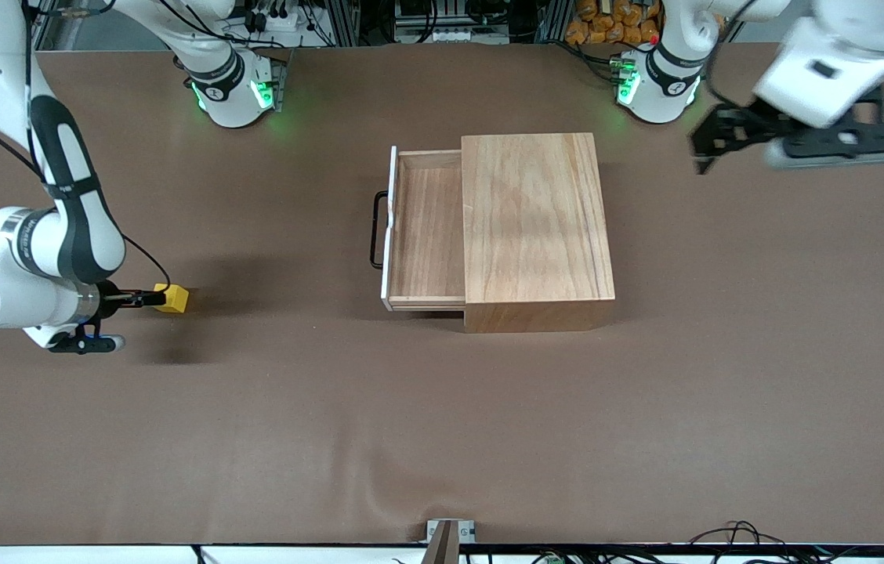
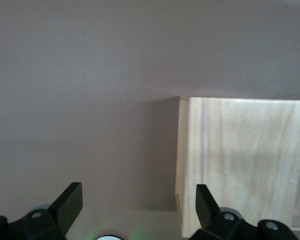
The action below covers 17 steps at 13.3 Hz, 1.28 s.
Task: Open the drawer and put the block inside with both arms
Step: 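Grasp the yellow cube with the right gripper while the left gripper withdraws, then carry the yellow cube with the right gripper over the open drawer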
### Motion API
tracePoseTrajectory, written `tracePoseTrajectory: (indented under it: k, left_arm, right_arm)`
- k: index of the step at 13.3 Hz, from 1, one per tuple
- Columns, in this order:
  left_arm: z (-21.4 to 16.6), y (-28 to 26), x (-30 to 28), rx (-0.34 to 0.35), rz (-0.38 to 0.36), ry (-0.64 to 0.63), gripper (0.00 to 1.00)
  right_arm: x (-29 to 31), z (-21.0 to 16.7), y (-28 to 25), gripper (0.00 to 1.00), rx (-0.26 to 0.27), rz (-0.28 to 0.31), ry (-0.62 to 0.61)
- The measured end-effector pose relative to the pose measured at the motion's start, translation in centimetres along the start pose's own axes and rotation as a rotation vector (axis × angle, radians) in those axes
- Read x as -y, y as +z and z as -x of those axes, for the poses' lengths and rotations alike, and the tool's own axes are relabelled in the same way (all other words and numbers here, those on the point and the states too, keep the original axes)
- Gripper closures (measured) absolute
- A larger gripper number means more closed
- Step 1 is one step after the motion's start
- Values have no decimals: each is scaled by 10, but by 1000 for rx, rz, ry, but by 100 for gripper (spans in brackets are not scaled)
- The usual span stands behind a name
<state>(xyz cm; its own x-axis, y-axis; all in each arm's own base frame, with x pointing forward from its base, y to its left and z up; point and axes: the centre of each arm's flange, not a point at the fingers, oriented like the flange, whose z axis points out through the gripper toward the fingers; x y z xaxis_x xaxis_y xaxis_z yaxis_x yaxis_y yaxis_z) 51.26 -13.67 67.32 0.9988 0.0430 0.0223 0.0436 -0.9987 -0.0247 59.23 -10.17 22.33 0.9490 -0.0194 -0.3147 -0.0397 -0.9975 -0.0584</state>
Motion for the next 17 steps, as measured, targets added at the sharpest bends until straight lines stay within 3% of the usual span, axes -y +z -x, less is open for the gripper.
tracePoseTrajectory:
  k: [3, 7, 11, 13, 17]
  left_arm:
    - [-7, -1, 63, 1, 1, -53, 0]
    - [-15, 4, 105, 9, -6, 10, 0]
    - [-25, 8, 124, 14, -22, 37, 0]
    - [-26, 8, 128, 14, -23, 38, 0]
    - [-29, 18, 113, 34, -26, 64, 0]
  right_arm:
    - [3, -3, 11, 0, -9, -19, 7]
    - [6, 0, 33, 0, -14, -26, 11]
    - [8, 3, 42, 45, -11, -29, 11]
    - [10, 3, 40, 44, -5, -31, 8]
    - [45, -4, -27, 44, 110, -84, 42]
